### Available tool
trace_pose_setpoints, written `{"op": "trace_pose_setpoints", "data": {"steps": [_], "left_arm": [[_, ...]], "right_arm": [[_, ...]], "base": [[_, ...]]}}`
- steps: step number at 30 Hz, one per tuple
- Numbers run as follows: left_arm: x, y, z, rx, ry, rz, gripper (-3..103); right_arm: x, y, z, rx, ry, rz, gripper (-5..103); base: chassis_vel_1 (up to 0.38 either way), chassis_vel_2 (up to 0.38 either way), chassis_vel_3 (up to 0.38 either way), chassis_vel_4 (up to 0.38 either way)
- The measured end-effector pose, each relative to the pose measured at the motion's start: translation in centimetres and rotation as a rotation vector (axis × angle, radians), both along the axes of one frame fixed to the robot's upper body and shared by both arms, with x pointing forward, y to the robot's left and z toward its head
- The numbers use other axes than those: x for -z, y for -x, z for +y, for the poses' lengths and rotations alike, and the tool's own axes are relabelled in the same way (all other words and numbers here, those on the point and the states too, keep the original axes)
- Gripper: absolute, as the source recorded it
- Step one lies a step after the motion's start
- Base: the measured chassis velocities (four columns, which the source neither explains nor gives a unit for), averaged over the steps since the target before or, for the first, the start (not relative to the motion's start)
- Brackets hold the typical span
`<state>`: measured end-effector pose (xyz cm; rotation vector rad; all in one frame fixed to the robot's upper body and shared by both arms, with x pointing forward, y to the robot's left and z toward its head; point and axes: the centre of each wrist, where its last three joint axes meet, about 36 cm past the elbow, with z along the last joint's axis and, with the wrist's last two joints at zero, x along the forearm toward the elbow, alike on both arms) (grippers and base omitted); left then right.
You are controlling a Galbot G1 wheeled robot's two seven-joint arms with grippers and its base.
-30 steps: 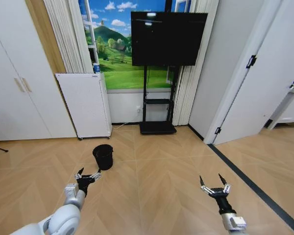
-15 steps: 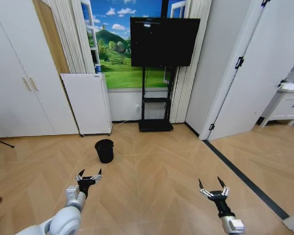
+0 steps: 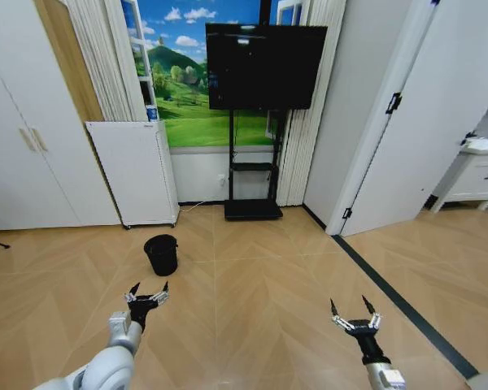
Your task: Pick up the trash bin and place the garbage on the floor into it.
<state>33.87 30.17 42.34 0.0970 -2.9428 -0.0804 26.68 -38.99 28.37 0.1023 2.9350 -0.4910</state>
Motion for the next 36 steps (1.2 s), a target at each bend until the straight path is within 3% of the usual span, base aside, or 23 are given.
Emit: {"op": "trace_pose_setpoints", "data": {"steps": [4, 9, 16, 20, 33, 36], "left_arm": [[-2.1, -1.0, 0.6, -0.006, -0.018, -0.008, 100], [-4.1, -1.7, 1.2, 0.02, -0.043, -0.016, 100], [-5.0, -2.4, 1.7, 0.04, -0.04, -0.041, 100], [-5.5, -3.1, 1.9, 0.056, -0.017, -0.061, 100], [-6.7, -3.2, 1.0, 0.082, 0.027, -0.077, 100], [-6.8, -2.8, 0.2, 0.092, 0.062, -0.068, 100]], "right_arm": [[-2.7, -0.9, -0.3, 0.027, -0.041, 0.077, 100], [-7.2, -4.2, -2.3, -0.014, 0.017, 0.166, 100], [-12.5, -9.2, -1.7, -0.019, 0.016, 0.202, 100], [-14.7, -11.5, -0.8, -0.002, -0.028, 0.188, 100], [-16.6, -11.9, -0.1, 0.002, -0.057, 0.13, 100], [-16.8, -11.9, 0.0, -0.011, -0.073, 0.119, 100]], "base": [[0.0, 0.0, 0.0, 0.0], [0.0, 0.0, 0.0, 0.0], [0.0, 0.0, 0.0, 0.0], [0.0, 0.0, 0.0, 0.0], [0.0, 0.0, 0.0, 0.0], [0.0, 0.0, 0.0, 0.0]]}}
